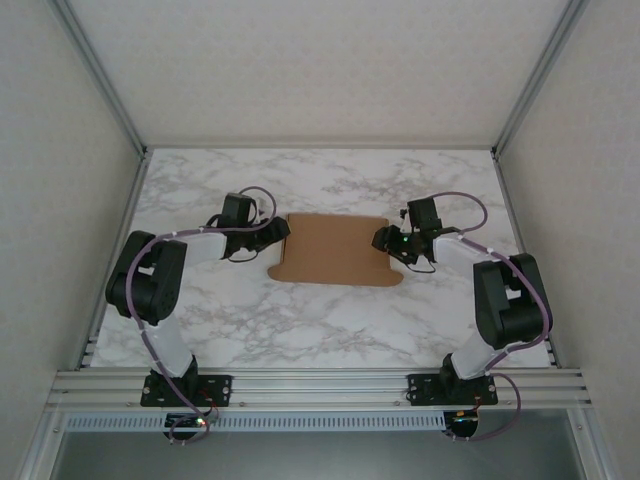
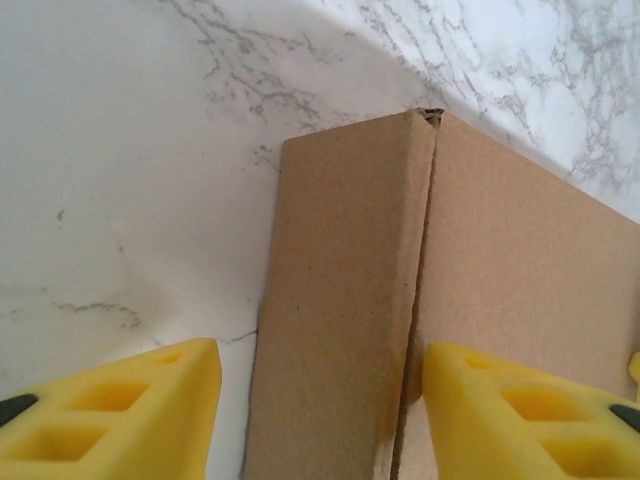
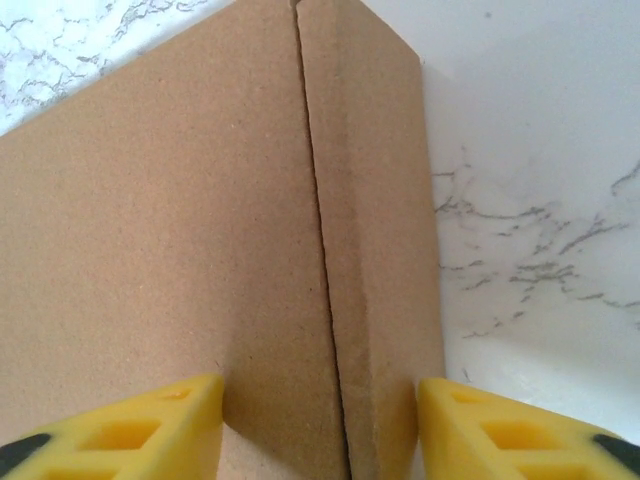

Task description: Fold the paper box

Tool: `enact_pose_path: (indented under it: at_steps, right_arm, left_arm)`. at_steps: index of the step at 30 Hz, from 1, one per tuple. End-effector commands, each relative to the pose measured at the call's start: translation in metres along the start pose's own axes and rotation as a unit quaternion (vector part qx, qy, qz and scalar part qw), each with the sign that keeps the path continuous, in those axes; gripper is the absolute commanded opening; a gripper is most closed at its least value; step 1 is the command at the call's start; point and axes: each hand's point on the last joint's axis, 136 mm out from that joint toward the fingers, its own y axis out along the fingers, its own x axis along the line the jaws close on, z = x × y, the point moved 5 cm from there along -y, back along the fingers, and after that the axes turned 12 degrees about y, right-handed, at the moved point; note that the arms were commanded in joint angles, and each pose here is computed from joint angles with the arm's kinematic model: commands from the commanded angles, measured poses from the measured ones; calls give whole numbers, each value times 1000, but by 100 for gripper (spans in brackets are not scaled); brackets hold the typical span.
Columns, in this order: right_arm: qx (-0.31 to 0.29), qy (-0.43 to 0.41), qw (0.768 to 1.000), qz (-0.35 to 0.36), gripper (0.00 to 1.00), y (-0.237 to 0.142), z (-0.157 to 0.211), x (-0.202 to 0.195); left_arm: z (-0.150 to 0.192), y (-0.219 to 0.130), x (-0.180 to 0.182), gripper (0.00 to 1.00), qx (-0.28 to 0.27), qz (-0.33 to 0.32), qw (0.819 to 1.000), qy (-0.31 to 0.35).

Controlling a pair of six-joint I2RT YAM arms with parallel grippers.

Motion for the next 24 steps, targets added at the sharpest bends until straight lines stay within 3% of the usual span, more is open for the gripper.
enact_pose_path:
  at_steps: [1,6,11,18,24]
  right_arm:
    - [23,20,999,31,45,16,11,-22]
    - [25,32,998,46,34,23,13,-31]
    - [26,34,998,45,31,22,12,-28]
    - [-22,-4,999,25,58,-10,-6,0]
    - [-20,-1,1000,-20,64,-14,-19,9]
  left_arm:
    - [24,12,26,53,41,-42,998,-28]
    - [27,15,29,50,44,-47,997,-30]
    - [23,12,27,47,39,-50,998,-24]
    - [-2,-5,6,49,-1,-28,1000,14]
    - [-18,-19,-14,55,-27,17,998,49]
